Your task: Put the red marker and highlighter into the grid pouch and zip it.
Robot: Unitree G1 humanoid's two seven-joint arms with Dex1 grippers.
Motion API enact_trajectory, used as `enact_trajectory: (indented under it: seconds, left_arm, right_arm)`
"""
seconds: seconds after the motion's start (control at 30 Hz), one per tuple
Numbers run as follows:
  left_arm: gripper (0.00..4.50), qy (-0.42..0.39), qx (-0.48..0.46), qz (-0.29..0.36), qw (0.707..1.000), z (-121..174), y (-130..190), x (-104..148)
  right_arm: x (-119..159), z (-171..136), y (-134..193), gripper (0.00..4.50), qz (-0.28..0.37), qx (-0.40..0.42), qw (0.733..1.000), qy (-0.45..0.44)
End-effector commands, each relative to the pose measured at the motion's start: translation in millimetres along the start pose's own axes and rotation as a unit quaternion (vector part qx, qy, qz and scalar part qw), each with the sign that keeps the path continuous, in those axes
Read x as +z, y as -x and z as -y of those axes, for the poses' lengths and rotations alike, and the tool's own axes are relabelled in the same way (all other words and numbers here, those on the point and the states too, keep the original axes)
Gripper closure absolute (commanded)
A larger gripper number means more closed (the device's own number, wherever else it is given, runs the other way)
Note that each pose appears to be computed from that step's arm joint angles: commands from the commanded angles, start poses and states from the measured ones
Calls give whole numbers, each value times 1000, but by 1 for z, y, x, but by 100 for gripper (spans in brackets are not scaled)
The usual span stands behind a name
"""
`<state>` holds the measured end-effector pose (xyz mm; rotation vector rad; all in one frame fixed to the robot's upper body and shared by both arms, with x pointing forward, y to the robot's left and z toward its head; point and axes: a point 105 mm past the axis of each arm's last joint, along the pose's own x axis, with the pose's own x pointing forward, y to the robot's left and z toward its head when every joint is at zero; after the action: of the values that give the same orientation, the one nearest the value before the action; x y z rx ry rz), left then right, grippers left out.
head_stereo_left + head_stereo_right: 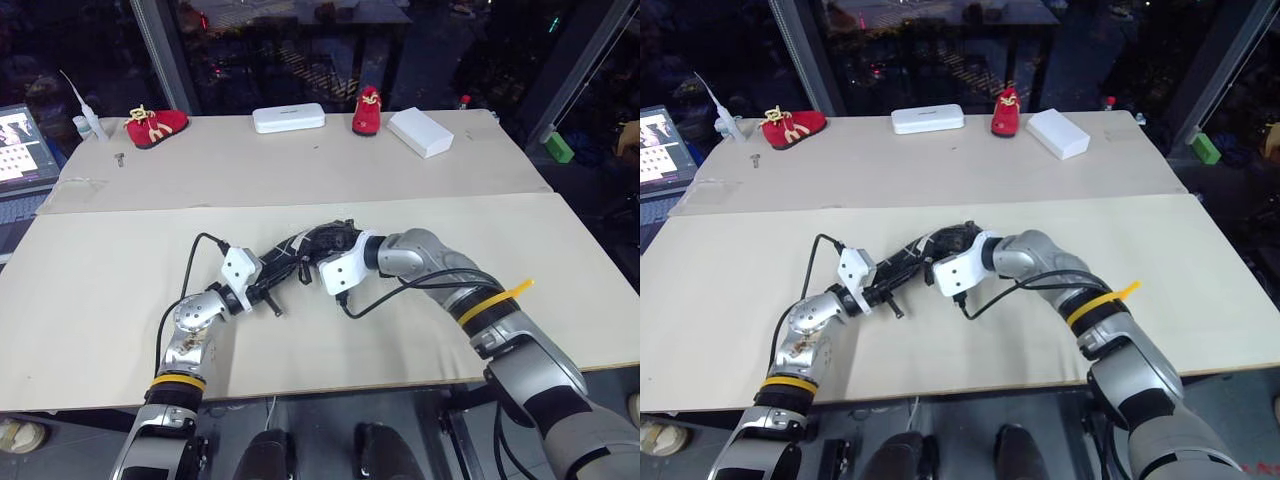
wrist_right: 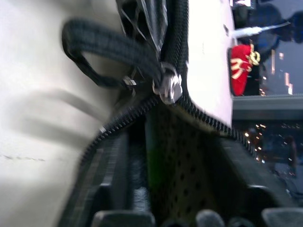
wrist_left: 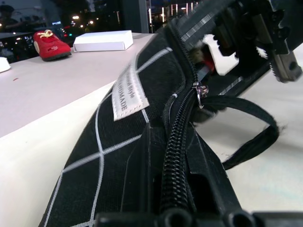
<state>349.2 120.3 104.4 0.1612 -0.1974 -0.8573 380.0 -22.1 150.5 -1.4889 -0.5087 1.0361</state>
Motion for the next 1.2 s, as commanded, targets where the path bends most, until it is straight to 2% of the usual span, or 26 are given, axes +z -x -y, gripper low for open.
enact_trajectory:
  seconds: [0.03, 0.1, 0.17, 0.23, 0.27, 0.33, 0.47, 0.57, 0.63, 0.7, 0.87, 1.2]
  left_arm:
    - [450, -14, -4, 18, 1000, -1, -5, 11]
    - [450, -13, -3, 18, 1000, 0, -5, 11]
    - [450, -13, -3, 19, 1000, 1, -4, 11]
    - [450, -11, -2, 18, 1000, 1, -3, 11]
    - [450, -11, -2, 18, 1000, 2, -2, 11]
    - [450, -10, 0, 17, 1000, 1, -1, 10]
    - [450, -8, 1, 17, 1000, 1, -1, 10]
    - [450, -7, 2, 18, 1000, -1, -2, 12]
    - [450, -7, 2, 19, 1000, -1, -4, 12]
    - [450, -6, 1, 21, 1000, 0, -5, 12]
    - [450, -4, -3, 24, 1000, 3, -8, 13]
    - [450, -2, -3, 25, 1000, 2, -11, 13]
  right_arm:
    - [-16, 36, 21, 136, -18, -66, 998, 9]
    - [-27, 46, 42, 136, -23, -94, 994, -40]
    - [-37, 51, 75, 136, -13, -113, 980, -163]
    - [-34, 43, 103, 136, 20, -87, 948, -307]
    - [-28, 39, 111, 136, 36, -69, 935, -347]
    - [-15, 28, 130, 136, 67, -26, 884, -462]
    - [-1, 20, 140, 136, 79, -2, 825, -560]
    - [14, 9, 121, 136, 88, 1, 767, -635]
    - [29, -13, 94, 136, 64, 25, 747, -662]
    - [39, -22, 79, 136, 55, 38, 727, -683]
    - [45, -28, 48, 136, 34, 51, 695, -716]
    - [44, -9, 24, 136, 42, 48, 676, -734]
